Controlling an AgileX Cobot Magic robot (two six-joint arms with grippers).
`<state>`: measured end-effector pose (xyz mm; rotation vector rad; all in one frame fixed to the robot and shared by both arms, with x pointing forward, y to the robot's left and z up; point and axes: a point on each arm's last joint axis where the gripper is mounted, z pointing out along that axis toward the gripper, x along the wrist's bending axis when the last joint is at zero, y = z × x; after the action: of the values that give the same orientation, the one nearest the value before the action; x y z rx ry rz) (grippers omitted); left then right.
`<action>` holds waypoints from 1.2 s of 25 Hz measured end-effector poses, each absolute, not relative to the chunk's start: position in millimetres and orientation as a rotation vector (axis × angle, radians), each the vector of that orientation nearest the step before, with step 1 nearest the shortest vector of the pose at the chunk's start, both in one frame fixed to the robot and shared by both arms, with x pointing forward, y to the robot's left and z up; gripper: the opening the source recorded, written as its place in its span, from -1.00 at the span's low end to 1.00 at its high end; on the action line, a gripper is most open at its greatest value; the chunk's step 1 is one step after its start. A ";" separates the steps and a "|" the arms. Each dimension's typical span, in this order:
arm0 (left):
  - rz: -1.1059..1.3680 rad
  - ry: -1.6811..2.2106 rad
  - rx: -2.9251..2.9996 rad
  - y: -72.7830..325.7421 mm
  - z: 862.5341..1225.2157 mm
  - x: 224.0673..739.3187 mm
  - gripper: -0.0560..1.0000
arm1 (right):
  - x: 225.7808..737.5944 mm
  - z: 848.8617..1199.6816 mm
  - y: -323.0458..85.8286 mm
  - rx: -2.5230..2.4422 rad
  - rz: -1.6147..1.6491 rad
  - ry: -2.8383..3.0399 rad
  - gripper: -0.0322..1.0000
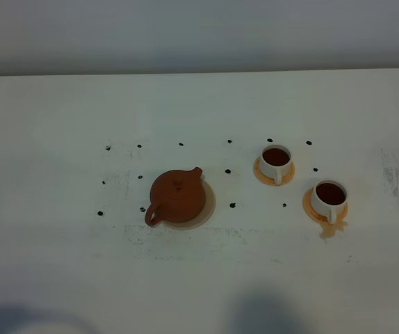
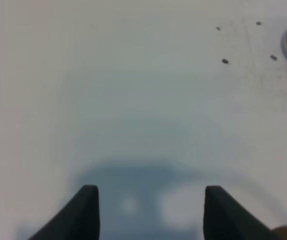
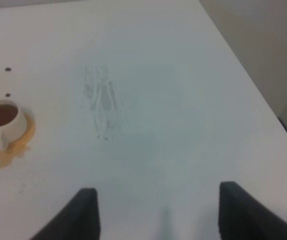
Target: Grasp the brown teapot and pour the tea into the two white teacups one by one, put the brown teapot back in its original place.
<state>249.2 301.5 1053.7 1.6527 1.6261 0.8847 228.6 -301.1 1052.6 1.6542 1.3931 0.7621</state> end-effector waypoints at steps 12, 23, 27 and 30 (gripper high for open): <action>0.903 1.564 1.587 301.9 1039.4 238.7 -0.02 | 228.6 1052.6 -301.1 1.654 0.762 1.393 0.06; 0.905 1.562 1.586 302.4 1039.4 238.2 -0.02 | 228.6 1052.6 -301.1 1.654 0.762 1.393 0.06; 0.905 1.562 1.586 302.4 1039.4 238.2 -0.02 | 228.6 1052.6 -301.1 1.654 0.762 1.393 0.06; 0.905 1.562 1.586 302.4 1039.4 238.2 -0.02 | 228.6 1052.6 -301.1 1.654 0.762 1.393 0.06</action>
<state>238.2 302.4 1039.4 1.5857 1.5620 0.9054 228.6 -301.1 1052.6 1.6542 1.3931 0.7621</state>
